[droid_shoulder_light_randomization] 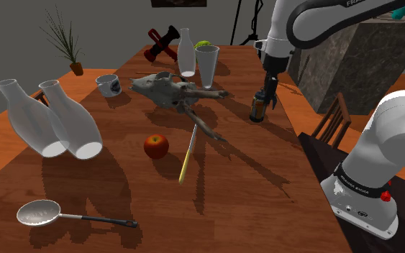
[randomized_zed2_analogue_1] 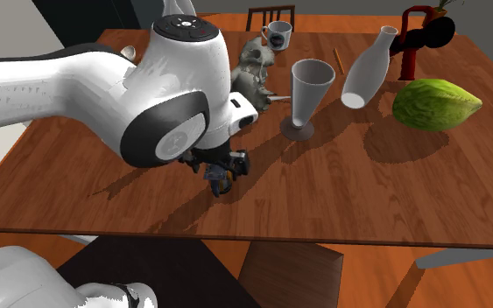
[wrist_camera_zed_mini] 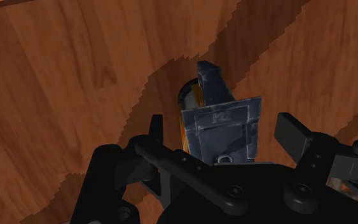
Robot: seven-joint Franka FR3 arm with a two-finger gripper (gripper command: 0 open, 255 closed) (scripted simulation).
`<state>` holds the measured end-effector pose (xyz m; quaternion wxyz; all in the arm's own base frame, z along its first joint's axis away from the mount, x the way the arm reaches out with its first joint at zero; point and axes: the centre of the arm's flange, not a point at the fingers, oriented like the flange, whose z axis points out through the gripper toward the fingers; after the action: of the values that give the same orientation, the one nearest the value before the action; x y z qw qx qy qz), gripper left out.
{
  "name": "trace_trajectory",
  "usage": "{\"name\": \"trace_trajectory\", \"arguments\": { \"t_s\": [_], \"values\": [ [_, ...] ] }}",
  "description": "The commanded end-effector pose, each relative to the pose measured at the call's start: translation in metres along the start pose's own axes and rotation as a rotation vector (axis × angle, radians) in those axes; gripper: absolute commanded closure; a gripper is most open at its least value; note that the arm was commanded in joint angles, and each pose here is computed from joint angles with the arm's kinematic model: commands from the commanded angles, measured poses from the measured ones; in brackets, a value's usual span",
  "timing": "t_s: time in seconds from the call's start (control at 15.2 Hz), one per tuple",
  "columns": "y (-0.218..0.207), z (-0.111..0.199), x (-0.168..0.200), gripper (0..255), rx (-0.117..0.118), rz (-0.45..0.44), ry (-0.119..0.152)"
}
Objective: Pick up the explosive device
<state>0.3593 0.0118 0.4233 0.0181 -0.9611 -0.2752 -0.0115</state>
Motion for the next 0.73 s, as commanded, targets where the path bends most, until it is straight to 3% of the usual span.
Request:
{"name": "trace_trajectory", "arguments": {
  "t_s": [0.0, 0.13, 0.2, 0.66],
  "values": [
    [-0.0007, 0.0085, 0.0008, 0, 0.0, 0.0, 0.001],
    [-0.0007, 0.0085, 0.0008, 0, 0.0, 0.0, 0.001],
    [-0.0003, 0.0088, 0.0006, 255, 0.0, 0.0, 0.001],
    [0.0001, 0.009, 0.0004, 255, 0.0, 0.0, 0.001]
  ]
}}
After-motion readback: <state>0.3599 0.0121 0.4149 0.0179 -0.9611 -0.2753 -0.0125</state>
